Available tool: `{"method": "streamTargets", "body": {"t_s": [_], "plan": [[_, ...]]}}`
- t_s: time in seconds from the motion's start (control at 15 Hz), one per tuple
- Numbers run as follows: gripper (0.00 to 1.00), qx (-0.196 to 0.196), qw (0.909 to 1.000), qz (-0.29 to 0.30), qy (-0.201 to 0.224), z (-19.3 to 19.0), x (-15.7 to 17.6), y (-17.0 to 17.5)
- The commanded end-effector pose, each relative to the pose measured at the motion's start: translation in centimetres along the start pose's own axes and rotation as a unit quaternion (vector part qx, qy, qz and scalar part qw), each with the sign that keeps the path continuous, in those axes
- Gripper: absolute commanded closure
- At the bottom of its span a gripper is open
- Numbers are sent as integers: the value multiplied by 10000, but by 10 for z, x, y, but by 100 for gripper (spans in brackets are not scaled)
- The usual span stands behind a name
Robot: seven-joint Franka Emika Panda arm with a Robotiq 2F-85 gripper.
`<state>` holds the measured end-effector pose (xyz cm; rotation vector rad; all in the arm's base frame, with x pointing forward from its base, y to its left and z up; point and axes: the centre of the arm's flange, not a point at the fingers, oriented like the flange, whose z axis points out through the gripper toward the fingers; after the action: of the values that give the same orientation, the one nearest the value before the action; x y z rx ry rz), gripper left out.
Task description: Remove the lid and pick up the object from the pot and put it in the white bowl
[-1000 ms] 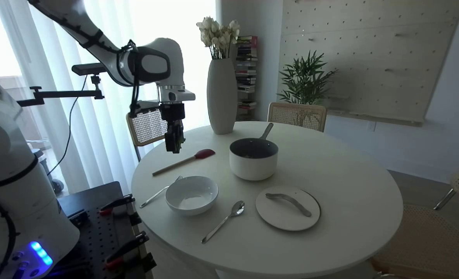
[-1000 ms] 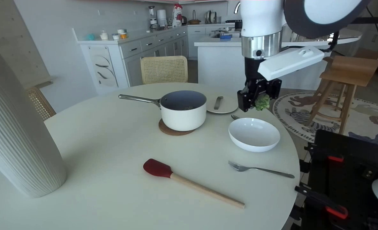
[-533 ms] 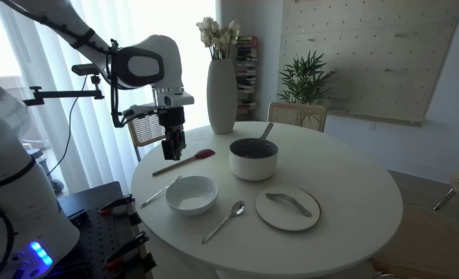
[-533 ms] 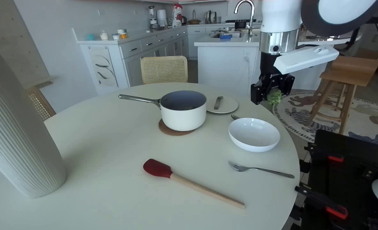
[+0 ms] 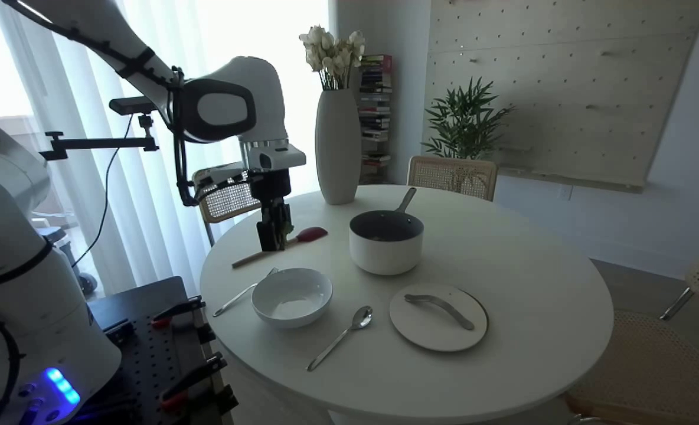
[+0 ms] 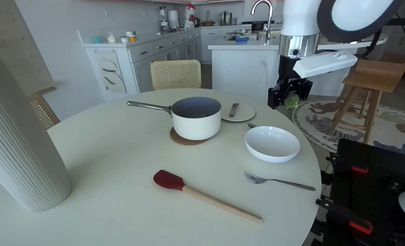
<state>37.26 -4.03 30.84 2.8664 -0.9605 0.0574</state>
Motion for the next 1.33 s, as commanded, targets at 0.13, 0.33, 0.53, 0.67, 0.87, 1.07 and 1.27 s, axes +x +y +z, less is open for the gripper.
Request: {"method": "streamTargets", "body": {"t_s": [0.13, 0.33, 0.53, 0.67, 0.87, 1.07, 1.27], "plan": [[100, -22, 9998, -128, -116, 34, -2, -12], [100, -42, 9996, -159, -221, 49, -2, -19], [100, -74, 9993, -212, -315, 60, -5, -25], [100, -112, 9988, -268, -389, 65, -6, -28], [100, -154, 9983, -329, -452, 69, -7, -32], [100, -180, 9981, -367, -459, 71, -5, -35], [100, -187, 9983, -345, -432, 71, -3, -36]]}}
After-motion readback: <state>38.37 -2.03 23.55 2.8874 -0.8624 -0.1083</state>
